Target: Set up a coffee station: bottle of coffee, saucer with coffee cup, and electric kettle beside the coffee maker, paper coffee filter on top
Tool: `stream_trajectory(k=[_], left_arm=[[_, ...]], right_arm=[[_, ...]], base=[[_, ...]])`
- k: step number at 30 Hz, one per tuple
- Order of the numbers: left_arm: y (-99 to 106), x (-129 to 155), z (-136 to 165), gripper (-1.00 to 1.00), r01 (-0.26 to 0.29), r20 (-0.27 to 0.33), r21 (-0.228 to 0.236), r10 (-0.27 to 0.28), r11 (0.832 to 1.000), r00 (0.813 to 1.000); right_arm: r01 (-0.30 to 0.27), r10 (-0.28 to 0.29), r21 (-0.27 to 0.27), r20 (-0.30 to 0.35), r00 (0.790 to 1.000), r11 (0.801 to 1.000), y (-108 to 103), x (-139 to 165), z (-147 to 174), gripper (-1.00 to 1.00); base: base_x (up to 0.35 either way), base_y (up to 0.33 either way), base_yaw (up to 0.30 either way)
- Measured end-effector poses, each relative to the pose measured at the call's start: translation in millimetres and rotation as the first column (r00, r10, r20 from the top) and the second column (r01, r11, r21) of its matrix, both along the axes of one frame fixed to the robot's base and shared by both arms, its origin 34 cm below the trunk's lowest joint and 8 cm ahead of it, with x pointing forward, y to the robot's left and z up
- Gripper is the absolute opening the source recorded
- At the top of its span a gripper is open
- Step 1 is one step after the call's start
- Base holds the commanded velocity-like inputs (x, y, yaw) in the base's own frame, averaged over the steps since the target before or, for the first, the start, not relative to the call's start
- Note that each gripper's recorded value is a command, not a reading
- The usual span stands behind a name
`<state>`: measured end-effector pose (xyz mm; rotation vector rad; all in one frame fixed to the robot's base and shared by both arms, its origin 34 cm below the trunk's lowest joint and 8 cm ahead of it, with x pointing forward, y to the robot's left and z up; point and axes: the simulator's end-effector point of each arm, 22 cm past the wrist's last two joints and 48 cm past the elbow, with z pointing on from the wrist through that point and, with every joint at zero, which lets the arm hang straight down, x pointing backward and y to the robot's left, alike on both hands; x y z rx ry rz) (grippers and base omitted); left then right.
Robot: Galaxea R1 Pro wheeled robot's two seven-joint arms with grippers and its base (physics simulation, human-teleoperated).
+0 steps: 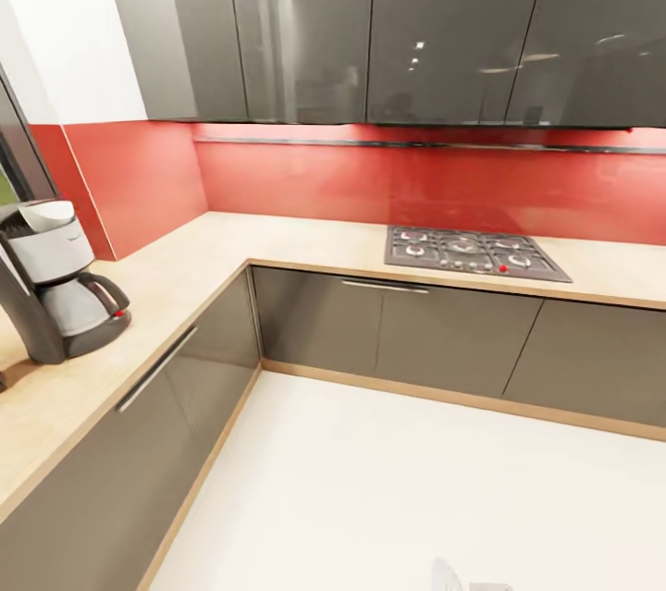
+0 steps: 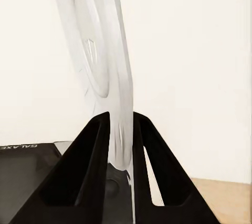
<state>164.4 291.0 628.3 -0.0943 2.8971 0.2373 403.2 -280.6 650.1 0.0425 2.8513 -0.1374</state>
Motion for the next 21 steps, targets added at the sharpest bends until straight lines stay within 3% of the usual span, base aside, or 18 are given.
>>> stream_trajectory(k=[10,21], left_arm=[[0.5,0.0,0.1,1.00,0.000,0.000,0.001,0.000,1.000,1.000],[0.5,0.0,0.1,1.00,0.000,0.000,0.002,0.000,1.000,1.000]], right_arm=[[0.000,0.000,0.001,0.000,1.000,1.000,0.9,0.0,0.0,-1.00],[0.000,0.000,0.005,0.000,1.000,1.000,2.4,0.1,0.0,-1.00]], base=[[0.284,-0.168,0.000],[0.314,-0.055,0.000]])
